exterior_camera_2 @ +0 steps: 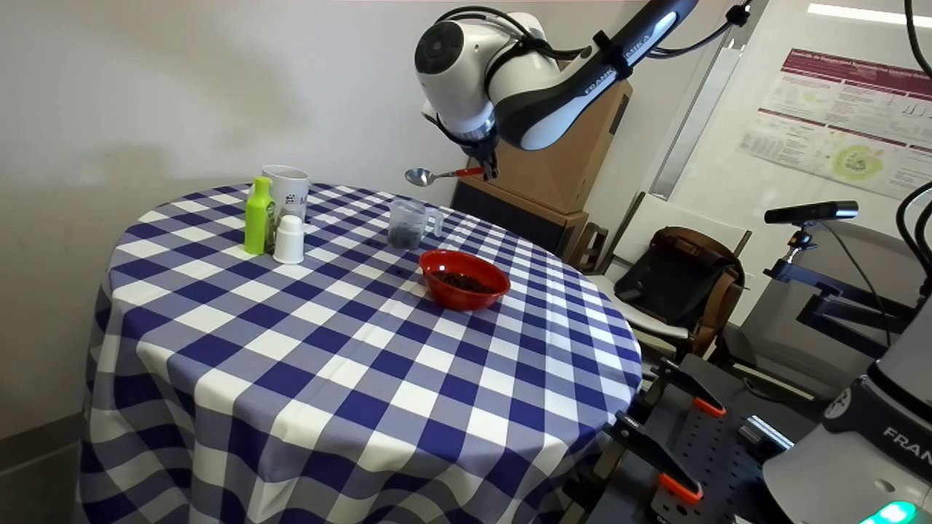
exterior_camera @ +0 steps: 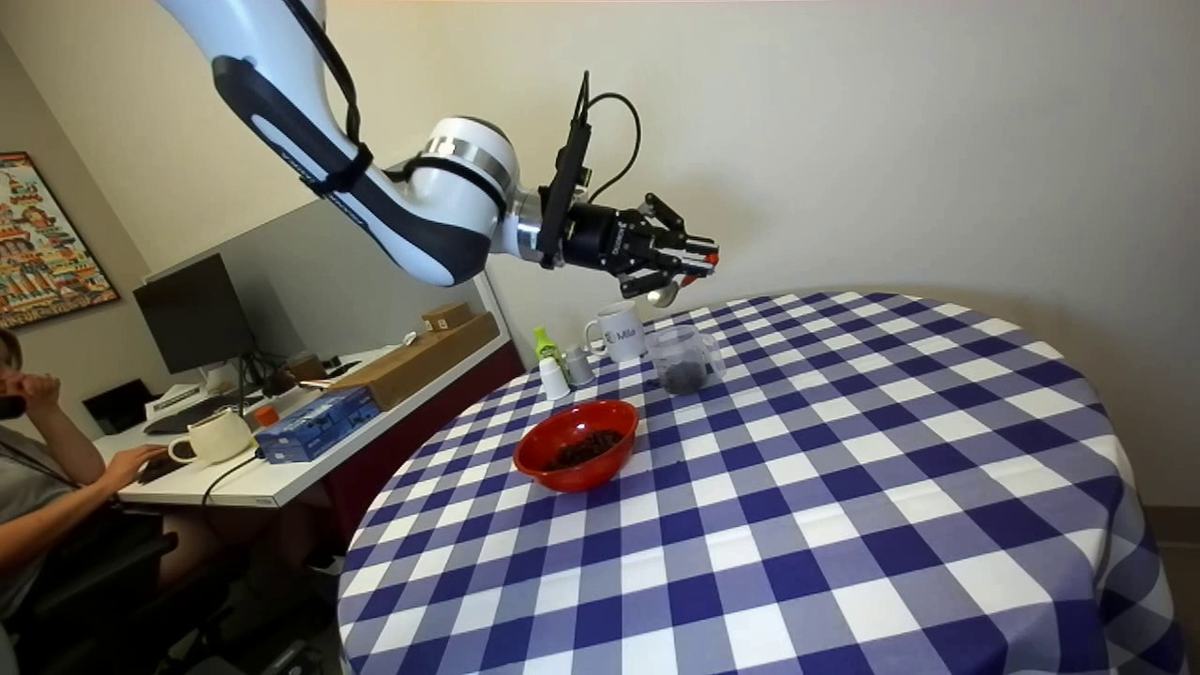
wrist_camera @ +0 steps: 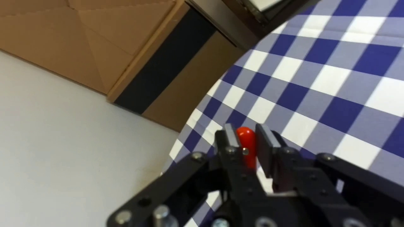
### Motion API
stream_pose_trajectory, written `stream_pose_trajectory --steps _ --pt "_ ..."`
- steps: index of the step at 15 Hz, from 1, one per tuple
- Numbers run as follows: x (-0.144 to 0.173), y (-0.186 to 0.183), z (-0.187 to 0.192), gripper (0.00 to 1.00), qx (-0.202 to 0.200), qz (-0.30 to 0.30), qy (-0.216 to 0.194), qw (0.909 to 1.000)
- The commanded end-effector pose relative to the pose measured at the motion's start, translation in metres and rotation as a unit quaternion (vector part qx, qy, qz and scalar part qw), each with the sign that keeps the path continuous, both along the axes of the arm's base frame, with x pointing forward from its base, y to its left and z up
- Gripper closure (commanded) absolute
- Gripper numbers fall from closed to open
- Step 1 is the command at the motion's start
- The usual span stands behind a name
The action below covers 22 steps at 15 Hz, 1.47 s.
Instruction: Use the spoon to scoop up contents in the bowl and pour them in the jug
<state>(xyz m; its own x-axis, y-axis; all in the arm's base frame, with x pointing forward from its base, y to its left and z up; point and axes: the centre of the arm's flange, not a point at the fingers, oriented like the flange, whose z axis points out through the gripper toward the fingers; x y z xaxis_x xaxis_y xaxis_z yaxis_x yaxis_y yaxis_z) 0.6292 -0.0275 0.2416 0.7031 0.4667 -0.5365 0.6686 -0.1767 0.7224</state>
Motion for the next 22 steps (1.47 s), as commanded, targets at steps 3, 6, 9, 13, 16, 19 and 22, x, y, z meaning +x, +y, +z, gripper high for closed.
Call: stream_pose_trajectory --steps 3,6,9,13,16,19,22 --pt "-0.056 -0.036 0.030 0.95 0.136 -0.085 -0.006 0.9871" --pt "-0.094 -0.077 0.046 0.95 0.185 -0.160 -0.028 0.9692" --pt "-0.135 -0.092 0.047 0.95 0.226 -0.237 -0.055 0.9432" --pt "-0.173 -0.063 0.002 0.95 0.290 -0.327 -0.060 0.8971" --pt "-0.182 -0.045 -0.036 0.95 0.341 -0.385 -0.063 0.8557" --pt "-0.179 -0.059 -0.064 0.95 0.384 -0.435 -0.085 0.8103" --pt "-0.177 -0.094 -0.084 0.95 0.407 -0.482 -0.129 0.7649"
